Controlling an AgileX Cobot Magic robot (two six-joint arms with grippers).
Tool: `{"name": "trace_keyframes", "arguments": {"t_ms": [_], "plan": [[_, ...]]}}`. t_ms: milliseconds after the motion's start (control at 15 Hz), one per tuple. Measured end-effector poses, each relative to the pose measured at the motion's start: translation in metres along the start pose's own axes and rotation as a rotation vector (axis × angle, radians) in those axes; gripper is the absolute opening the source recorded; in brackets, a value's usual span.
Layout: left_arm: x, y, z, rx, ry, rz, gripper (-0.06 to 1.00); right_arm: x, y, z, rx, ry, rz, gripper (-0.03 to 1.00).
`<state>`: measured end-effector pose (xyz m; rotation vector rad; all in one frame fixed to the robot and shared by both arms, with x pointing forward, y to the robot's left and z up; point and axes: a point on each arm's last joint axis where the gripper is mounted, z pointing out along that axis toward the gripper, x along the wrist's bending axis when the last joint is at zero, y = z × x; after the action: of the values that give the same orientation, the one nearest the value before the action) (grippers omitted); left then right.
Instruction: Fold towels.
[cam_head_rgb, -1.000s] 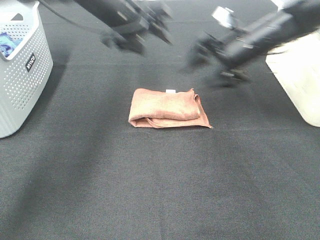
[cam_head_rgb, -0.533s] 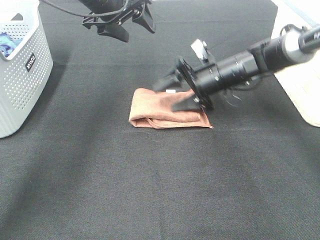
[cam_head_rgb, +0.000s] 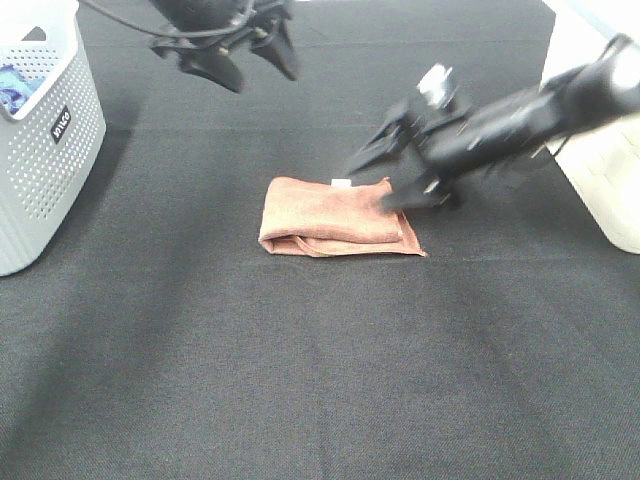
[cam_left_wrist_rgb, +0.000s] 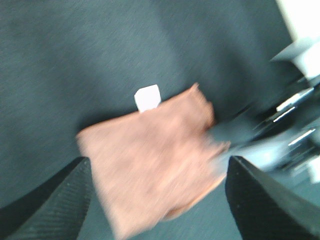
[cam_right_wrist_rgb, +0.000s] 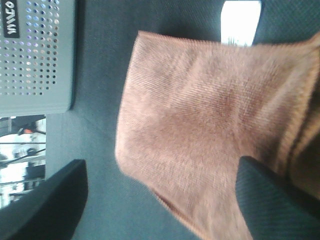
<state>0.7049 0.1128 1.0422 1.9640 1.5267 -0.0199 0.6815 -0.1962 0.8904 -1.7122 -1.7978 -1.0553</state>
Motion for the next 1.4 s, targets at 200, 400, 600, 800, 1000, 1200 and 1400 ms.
{"name": "trace_keyframes", "arguments": {"t_ms": [200,400,600,800,1000,1200,1400], "plan": [[-0.012,0.001,-0.047,-0.006,0.066,0.075,0.71,0.038,0.001,-0.043,0.023,-0.129,-0.077,0.76],[-0.021,-0.002,-0.092,-0.009,0.136,0.109,0.71,0.079,-0.007,-0.094,0.025,-0.28,-0.141,0.76],[-0.026,-0.004,-0.133,-0.081,0.241,0.114,0.71,0.116,-0.02,-0.137,-0.009,-0.363,-0.206,0.76],[-0.035,-0.025,-0.179,-0.131,0.335,0.134,0.71,0.157,-0.043,-0.181,-0.058,-0.403,-0.298,0.76],[-0.036,-0.086,-0.221,-0.103,0.4,0.092,0.71,0.189,-0.09,-0.218,-0.105,-0.419,-0.358,0.76],[-0.024,-0.18,-0.241,-0.024,0.425,0.02,0.71,0.185,-0.153,-0.237,-0.109,-0.524,-0.321,0.76],[-0.01,-0.262,-0.25,-0.005,0.431,-0.021,0.71,0.172,-0.212,-0.248,-0.128,-0.619,-0.306,0.76]]}}
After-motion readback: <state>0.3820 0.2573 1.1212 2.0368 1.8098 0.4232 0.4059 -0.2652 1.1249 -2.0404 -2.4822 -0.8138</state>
